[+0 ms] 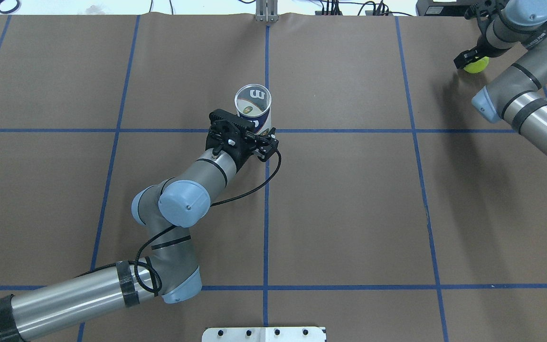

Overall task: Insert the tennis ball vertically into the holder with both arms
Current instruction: 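Lower the right gripper onto the second yellow ball and grasp it, then lift the ball and carry it above the can's open top with the right gripper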

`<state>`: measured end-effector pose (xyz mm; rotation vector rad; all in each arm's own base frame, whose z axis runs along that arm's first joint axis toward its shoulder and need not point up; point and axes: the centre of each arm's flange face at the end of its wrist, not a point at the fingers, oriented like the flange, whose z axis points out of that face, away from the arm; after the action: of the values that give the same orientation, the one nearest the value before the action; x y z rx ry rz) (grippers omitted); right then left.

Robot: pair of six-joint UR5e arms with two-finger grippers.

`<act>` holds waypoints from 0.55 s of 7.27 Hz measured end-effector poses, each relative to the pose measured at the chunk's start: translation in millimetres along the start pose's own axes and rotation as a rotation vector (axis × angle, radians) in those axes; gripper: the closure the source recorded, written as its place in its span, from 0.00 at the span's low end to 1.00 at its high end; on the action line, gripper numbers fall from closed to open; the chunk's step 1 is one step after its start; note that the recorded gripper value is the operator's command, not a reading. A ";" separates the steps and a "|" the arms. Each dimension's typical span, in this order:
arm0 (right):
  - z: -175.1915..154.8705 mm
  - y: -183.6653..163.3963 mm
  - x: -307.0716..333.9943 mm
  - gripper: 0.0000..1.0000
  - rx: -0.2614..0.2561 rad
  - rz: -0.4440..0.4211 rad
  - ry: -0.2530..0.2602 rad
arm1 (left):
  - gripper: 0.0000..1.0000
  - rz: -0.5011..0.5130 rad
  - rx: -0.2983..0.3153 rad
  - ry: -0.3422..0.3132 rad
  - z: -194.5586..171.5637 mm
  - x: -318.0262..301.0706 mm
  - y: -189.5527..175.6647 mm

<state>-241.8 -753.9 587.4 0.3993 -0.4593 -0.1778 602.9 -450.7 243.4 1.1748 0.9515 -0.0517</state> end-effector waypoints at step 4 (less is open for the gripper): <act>-24.0 -16.6 5.8 1.00 0.032 0.017 -0.040 | 0.01 0.001 0.001 0.000 -0.1 -0.4 -0.4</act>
<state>-226.9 -762.4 563.2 0.4232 -0.5056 -0.1622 602.4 -451.0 243.4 1.1757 0.9509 -0.0515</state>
